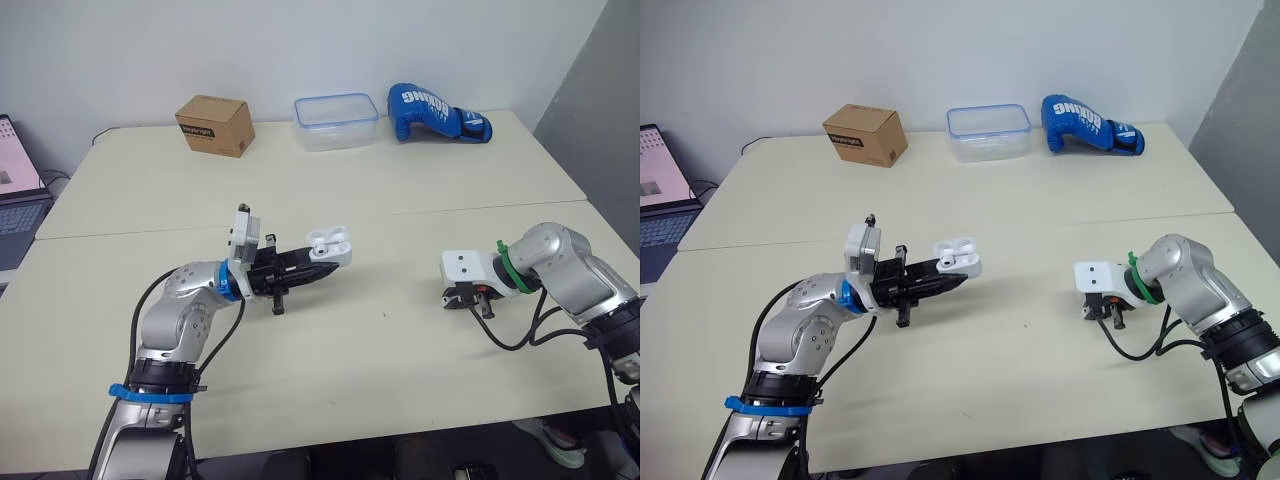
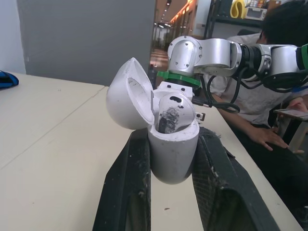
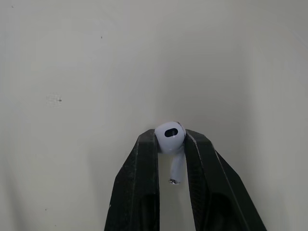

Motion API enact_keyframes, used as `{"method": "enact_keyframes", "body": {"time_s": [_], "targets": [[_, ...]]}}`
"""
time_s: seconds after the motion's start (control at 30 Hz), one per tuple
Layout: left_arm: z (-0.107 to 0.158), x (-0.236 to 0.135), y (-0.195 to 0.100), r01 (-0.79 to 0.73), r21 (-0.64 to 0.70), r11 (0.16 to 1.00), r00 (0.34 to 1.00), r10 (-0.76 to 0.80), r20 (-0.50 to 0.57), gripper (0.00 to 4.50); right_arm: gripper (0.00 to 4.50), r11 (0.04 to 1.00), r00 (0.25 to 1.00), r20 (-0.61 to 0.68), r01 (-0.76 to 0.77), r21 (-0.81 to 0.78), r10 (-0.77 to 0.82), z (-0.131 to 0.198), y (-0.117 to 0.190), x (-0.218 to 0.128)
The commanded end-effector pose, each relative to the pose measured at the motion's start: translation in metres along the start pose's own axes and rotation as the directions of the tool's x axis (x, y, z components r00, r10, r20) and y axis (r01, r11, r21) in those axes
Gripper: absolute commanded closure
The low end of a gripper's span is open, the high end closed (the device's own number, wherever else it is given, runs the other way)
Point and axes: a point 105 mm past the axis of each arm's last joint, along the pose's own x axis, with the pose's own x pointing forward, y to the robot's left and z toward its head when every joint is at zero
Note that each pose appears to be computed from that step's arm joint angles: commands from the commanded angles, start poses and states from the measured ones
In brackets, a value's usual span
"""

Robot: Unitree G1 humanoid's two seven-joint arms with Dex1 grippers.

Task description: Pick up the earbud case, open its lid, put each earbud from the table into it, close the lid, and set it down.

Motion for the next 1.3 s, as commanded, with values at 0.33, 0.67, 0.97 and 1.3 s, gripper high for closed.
{"method": "enact_keyframes", "body": {"time_s": [0.33, 0.67, 0.97, 1.3], "targets": [[0.013, 0.003, -0.003, 0.015, 0.054, 0.998, 1.0, -0.016, 0.02, 3.75, 1.54, 0.998, 0.997, -0.07, -0.021, -0.059, 0.016, -0.003, -0.001, -0.003], [0.013, 0.005, -0.002, 0.016, 0.059, 0.998, 1.0, -0.017, 0.024, 3.75, 1.54, 0.984, 0.978, -0.205, -0.06, -0.165, 0.025, 0.004, 0.007, -0.011], [0.013, 0.008, -0.001, 0.013, 0.064, 0.998, 0.999, -0.015, 0.034, 3.75, 1.54, 0.972, 0.963, -0.268, -0.074, -0.224, 0.012, 0.017, 0.007, -0.007], [0.011, 0.008, -0.001, 0.01, 0.065, 0.998, 0.999, -0.012, 0.037, 3.75, 1.54, 0.954, 0.95, -0.311, -0.101, -0.282, 0.009, 0.03, 0.005, -0.005]]}}
